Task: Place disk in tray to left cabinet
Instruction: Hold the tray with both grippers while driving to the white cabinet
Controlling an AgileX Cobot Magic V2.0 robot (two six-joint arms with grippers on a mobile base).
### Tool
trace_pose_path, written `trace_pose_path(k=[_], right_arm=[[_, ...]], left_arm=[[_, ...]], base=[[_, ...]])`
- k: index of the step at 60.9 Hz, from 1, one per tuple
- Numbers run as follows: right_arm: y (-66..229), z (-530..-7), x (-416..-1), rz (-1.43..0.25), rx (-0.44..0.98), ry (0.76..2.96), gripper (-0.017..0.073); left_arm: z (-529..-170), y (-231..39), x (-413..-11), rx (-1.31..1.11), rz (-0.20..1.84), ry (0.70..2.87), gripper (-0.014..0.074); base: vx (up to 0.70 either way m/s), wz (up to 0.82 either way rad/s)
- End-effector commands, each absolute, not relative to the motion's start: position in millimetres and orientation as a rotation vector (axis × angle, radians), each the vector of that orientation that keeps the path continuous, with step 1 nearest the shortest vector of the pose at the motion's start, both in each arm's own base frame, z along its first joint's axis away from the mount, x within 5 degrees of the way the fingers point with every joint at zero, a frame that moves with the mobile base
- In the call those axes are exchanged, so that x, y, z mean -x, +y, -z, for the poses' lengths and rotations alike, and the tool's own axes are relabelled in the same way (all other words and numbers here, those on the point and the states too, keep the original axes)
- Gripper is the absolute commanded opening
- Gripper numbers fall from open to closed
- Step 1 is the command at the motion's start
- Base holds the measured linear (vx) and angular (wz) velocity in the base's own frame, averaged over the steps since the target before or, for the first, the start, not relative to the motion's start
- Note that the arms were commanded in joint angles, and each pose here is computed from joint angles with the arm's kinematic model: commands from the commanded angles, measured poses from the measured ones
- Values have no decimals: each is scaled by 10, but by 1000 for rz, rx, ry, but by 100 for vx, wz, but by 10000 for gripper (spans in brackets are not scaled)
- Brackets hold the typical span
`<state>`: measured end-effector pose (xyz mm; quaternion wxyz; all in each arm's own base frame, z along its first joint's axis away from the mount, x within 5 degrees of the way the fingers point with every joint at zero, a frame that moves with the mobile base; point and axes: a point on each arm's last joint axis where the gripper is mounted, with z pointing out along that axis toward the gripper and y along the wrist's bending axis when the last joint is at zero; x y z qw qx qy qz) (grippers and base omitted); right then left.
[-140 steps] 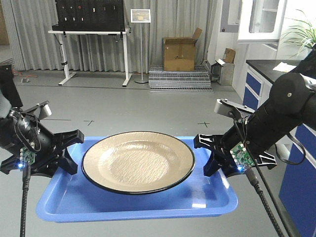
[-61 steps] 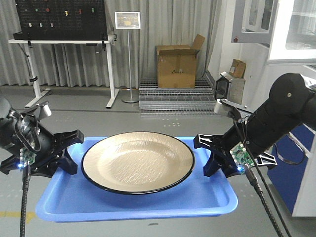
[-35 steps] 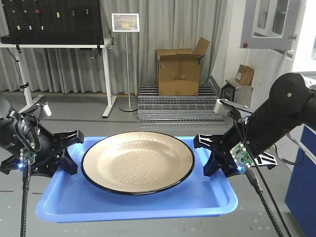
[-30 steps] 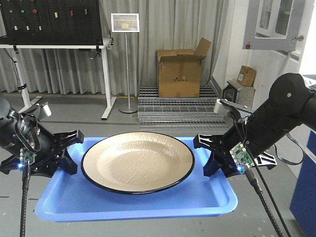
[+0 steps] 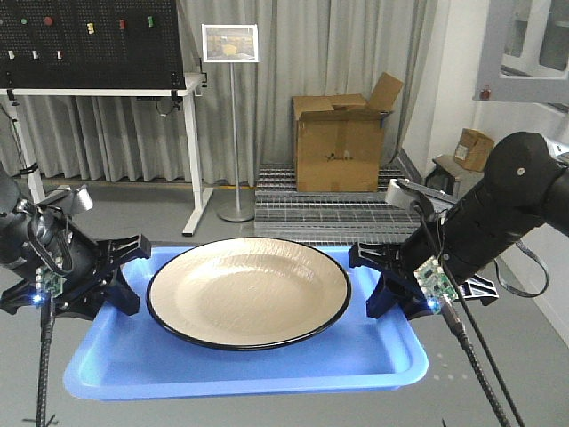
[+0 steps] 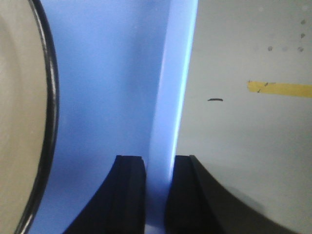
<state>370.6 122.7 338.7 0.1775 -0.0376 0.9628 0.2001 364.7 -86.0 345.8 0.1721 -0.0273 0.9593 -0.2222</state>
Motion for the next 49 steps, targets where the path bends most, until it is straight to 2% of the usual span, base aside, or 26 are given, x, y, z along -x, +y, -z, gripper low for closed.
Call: trace_pose_path(k=[1,49], right_arm=[[1444,-3828,-3565,-841,106,2531,-6],[1444,-3828,-3565,-841,106,2531,-6]], left_arm=[[-3892,-1106,-3478,74,932,2557,0],[-3892,-1106,-3478,74,932,2557,0]], base=[[60,4],[59,-2]])
